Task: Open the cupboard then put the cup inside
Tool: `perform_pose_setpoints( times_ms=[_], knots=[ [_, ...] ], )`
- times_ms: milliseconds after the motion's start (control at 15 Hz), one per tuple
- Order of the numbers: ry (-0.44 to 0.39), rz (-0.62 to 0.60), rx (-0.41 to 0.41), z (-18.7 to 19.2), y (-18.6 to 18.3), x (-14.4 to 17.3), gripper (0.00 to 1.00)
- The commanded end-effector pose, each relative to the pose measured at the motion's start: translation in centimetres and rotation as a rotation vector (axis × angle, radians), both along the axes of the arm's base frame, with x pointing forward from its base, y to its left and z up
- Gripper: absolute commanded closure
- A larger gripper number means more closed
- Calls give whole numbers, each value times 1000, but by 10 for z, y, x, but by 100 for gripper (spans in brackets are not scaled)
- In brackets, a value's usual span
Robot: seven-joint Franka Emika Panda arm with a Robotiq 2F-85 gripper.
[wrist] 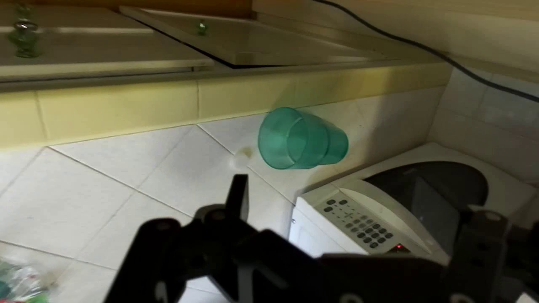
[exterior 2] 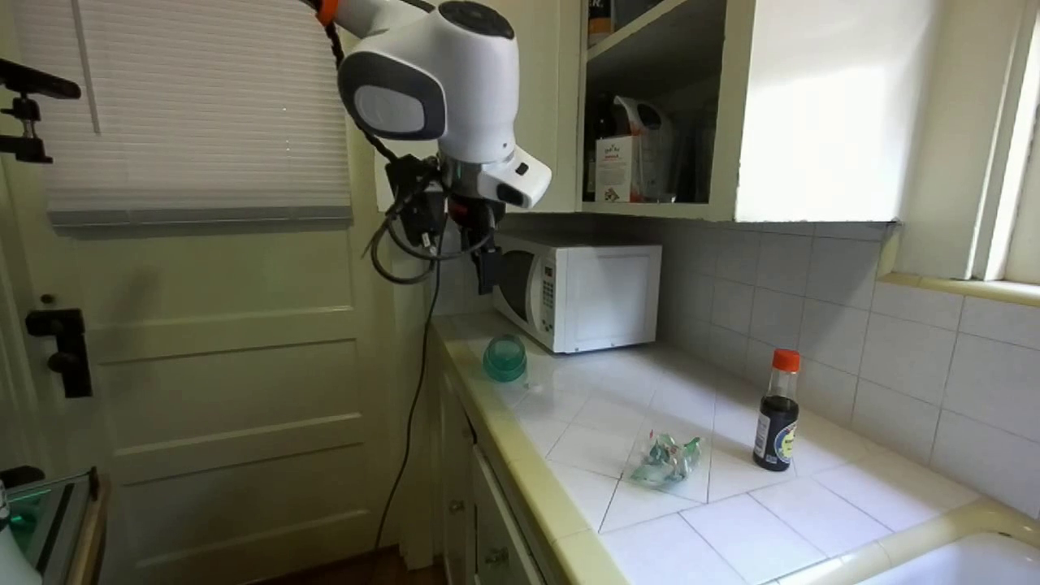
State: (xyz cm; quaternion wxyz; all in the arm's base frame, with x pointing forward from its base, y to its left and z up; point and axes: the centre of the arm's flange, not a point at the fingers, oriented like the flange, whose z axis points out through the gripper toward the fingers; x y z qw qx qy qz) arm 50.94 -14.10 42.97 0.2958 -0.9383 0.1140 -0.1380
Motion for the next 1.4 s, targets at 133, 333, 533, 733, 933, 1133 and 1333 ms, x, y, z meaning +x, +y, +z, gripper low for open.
perform_pose_setpoints(
  times_ms=[133,333,533,733,933,1133,1333],
  knots=[
    [26,38,114,-57,9,51,0],
    [14,41,85,-59,13,37,0],
    [19,54,84,-70,15,46,0],
    [34,95,147,-108,22,80,0],
    [21,133,168,-142,29,105,0],
    [8,166,200,-166,33,135,0],
    [8,157,239,-174,49,158,0]
  ],
)
